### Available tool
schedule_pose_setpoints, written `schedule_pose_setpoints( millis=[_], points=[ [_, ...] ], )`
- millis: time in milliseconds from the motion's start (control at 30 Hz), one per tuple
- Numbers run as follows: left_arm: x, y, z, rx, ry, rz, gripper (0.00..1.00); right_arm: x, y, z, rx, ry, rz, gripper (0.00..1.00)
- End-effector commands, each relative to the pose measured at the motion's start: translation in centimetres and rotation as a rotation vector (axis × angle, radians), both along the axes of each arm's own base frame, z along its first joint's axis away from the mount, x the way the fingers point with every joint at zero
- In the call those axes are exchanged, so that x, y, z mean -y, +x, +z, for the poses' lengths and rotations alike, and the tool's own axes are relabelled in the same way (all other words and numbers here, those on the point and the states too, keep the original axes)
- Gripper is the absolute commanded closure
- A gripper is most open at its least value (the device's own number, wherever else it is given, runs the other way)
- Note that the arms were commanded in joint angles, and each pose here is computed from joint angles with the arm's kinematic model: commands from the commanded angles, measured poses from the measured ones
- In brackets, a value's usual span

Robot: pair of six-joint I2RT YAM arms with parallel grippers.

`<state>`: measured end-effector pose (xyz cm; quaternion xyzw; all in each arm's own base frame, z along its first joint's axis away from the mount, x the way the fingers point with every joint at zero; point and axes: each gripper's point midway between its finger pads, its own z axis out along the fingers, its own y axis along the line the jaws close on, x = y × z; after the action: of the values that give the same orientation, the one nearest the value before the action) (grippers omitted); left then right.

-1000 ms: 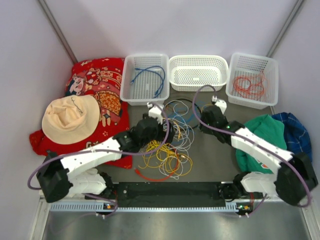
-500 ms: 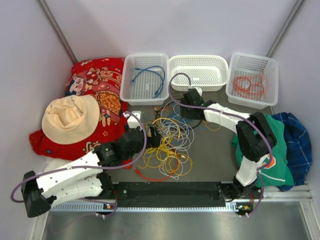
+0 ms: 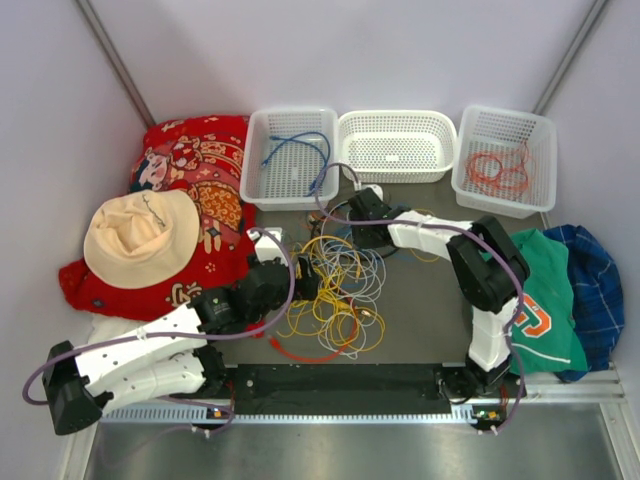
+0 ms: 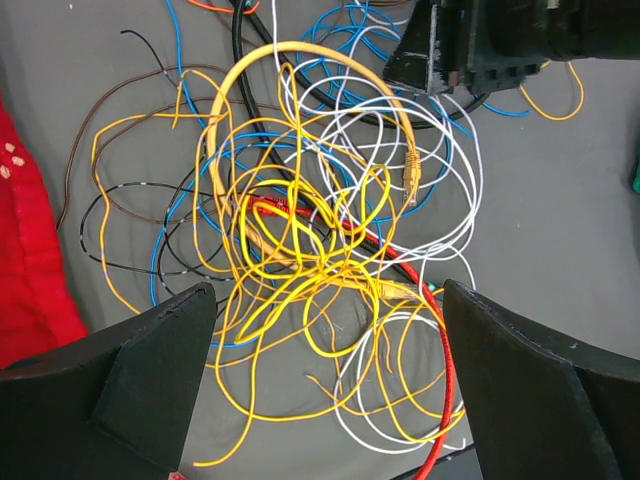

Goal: Untangle the cables

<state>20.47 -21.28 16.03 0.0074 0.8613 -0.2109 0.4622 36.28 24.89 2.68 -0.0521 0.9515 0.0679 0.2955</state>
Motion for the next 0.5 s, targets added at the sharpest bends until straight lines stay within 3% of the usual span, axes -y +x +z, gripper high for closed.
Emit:
schedule_pose_setpoints(
  millis=[0,33,233,333,467],
  points=[
    [-0.3,0.0,0.4,0.002,-0.018,0.023,0.01,-1.0,-1.5,-3.1,-0.064,-0.076,0.043,0.68],
    [-0.4,-0.1,0.6,0.002,-0.020,0.026,0.01,-0.6,-1.6,-3.4,-0.070,-0.089,0.031,0.77],
    [-1.1,0.0,1.9,0.020,-0.023,0.047,0.01,2.0,-2.5,-2.1,-0.037,-0.146,-0.044,1.00],
    [-1.6,0.2,3.1,0.047,-0.030,0.064,0.01,2.7,-3.2,0.7,0.014,-0.106,-0.061,1.00],
    [-2.0,0.6,5.1,0.097,-0.048,0.080,0.01,2.7,-4.5,11.0,0.191,0.084,-0.042,1.00]
  ],
)
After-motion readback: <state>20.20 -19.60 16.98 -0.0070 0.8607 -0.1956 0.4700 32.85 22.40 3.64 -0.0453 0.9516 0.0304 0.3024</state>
